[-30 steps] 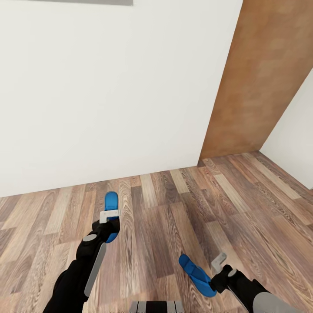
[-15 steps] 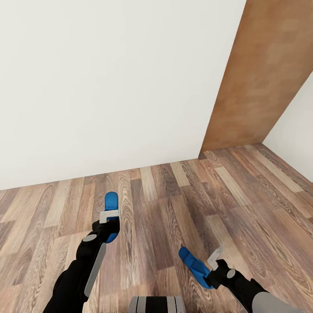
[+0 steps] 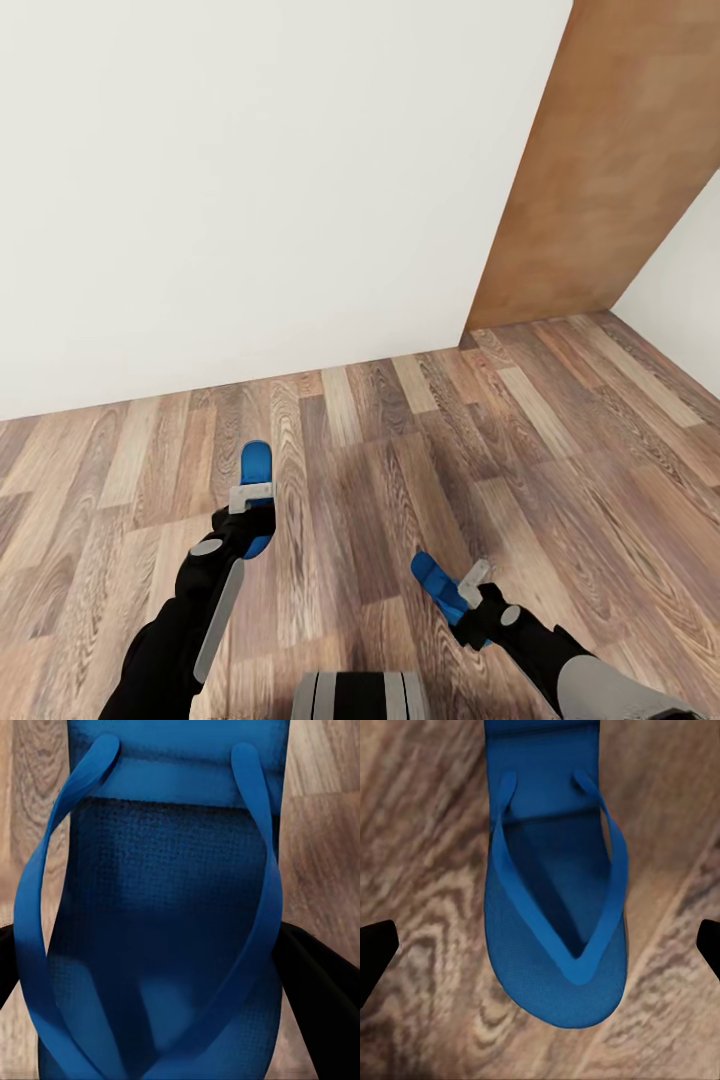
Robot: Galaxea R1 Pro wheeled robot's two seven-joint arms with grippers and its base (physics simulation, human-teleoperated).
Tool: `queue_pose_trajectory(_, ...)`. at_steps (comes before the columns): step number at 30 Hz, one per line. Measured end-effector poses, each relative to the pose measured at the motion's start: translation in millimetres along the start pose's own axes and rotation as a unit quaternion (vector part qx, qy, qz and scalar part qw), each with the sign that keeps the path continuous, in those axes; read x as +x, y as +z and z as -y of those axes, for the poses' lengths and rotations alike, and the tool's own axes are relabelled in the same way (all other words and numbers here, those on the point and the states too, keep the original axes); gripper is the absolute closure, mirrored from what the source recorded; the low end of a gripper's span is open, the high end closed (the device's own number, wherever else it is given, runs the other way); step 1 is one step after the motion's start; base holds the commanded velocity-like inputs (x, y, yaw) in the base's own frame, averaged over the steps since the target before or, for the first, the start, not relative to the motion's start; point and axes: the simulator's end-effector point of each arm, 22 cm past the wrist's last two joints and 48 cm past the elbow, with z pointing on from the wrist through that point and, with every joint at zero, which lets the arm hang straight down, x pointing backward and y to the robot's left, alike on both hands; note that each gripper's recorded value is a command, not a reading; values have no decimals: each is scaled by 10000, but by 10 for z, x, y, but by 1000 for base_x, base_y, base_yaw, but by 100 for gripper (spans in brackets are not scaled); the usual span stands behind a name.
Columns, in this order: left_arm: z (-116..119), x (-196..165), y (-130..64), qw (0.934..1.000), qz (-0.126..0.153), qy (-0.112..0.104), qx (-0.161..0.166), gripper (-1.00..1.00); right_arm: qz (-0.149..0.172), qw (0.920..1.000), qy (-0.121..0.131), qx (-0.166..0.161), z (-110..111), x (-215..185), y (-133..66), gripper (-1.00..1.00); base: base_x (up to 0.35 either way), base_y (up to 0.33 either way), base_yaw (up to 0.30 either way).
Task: In the bedroom, move the book from the bed onto either nightstand, and place the two sandals side by side next to the bed.
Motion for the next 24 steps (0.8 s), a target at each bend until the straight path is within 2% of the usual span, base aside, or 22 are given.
queue_pose_trajectory(2, 1, 45, 26, 10000, -44, 3, 1, 100, -31, 9996, 51, 267, 121, -11, 22, -100, 0, 0, 0)
queue_pose_trajectory(5, -2, 109, 63, 9999, -106, 8, -4, 100, -70, 9989, 62, 456, 190, 28, 53, -100, 0, 0, 0)
queue_pose_trajectory(7, -7, 149, 87, 9999, -144, 9, -10, 100, -59, 9971, 73, 756, 313, 42, 62, -100, 0, 0, 0)
queue_pose_trajectory(20, -26, 428, 238, 9992, -409, 22, -37, 100, -242, 9976, 97, 648, 200, 250, 223, -100, 0, 0, 0)
queue_pose_trajectory(24, -25, 429, 238, 9992, -409, 23, -36, 100, -240, 9976, 94, 647, 200, 249, 223, -100, 0, 0, 0)
